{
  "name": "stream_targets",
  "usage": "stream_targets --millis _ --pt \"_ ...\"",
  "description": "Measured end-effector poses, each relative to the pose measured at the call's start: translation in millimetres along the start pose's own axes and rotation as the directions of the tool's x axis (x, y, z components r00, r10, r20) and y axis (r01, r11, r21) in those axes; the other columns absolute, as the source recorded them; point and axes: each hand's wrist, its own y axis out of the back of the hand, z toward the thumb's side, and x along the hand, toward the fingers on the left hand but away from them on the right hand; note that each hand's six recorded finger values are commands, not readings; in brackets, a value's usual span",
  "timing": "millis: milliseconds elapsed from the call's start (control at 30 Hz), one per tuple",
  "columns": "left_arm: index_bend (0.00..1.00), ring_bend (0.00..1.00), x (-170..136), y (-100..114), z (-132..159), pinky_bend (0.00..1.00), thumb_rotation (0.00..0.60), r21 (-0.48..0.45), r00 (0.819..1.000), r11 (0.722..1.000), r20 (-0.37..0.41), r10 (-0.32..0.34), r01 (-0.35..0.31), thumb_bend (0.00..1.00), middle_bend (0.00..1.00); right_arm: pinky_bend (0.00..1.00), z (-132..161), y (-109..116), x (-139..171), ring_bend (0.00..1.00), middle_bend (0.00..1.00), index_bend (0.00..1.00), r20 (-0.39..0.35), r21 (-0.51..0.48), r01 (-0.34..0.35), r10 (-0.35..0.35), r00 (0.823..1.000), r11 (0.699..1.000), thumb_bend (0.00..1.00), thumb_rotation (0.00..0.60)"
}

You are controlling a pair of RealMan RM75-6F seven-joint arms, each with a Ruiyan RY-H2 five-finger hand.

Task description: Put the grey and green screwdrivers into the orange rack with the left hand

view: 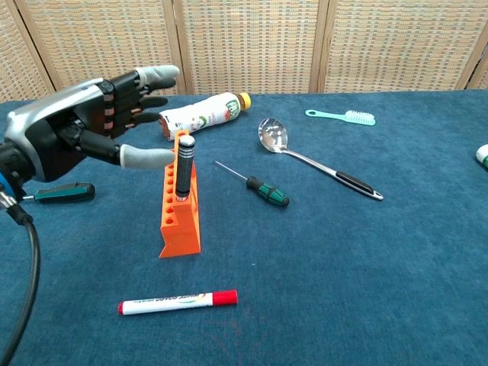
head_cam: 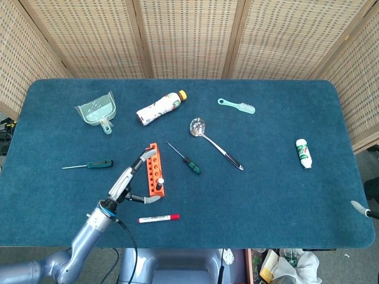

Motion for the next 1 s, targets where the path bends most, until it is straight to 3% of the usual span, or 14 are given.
stream_targets --millis 67,100,167,233,400,600,1000 --pt "0.03 0.0 -3.9 8.8 8.5 0.0 0.6 0.046 1.0 0.999 0.025 0.001 -0.002 0.69 0.0 0.0 0.3 -0.1 0.1 0.0 0.0 0.02 -0.001 0.0 -0.001 0.001 1.0 1.0 0.0 0.6" --pt "0.05 0.0 -6.1 13.8 12.8 0.0 0.6 0.08 0.999 0.997 0.033 -0.001 -0.001 0.8 0.0 0.0 0.4 -0.2 0.2 0.0 0.0 0.02 -0.002 0.0 -0.001 0.001 1.0 1.0 0.0 0.6" --pt "0.11 0.0 -9.5 21.2 19.4 0.0 0.6 0.137 0.999 0.991 0.042 -0.006 0.001 0.94 0.0 0.0 0.8 -0.5 0.3 0.0 0.0 0.02 -0.003 0.0 -0.002 0.002 1.0 1.0 0.0 0.6" --pt "0.17 0.0 -13.3 29.4 27.4 0.0 0.6 0.214 0.999 0.977 0.045 -0.016 0.006 0.99 0.0 0.0 1.2 -0.6 0.3 0.0 0.0 0.02 -0.003 0.0 -0.002 0.002 1.0 1.0 0.0 0.6" --pt "0.28 0.0 -18.4 39.4 45.6 0.0 0.6 0.403 0.997 0.914 0.035 -0.065 0.045 1.0 0.0 0.0 2.1 -1.4 0.4 0.0 0.0 0.02 -0.005 0.002 -0.003 0.003 1.0 1.0 0.0 0.6" --pt "0.34 0.0 -14.1 32.6 64.6 0.0 0.6 0.548 0.99 0.829 0.016 -0.141 0.11 1.0 0.0 0.0 1.8 -1.5 0.2 0.0 0.0 0.02 -0.002 0.006 -0.001 0.001 1.0 1.0 0.0 0.6" --pt "0.37 0.0 -3.2 20.8 69.9 0.0 0.6 0.642 0.978 0.742 -0.067 -0.199 0.195 1.0 0.0 0.0 0.2 -0.8 -0.8 0.0 0.0 0.02 0.003 0.002 -0.001 0.001 1.0 1.0 0.0 0.6"
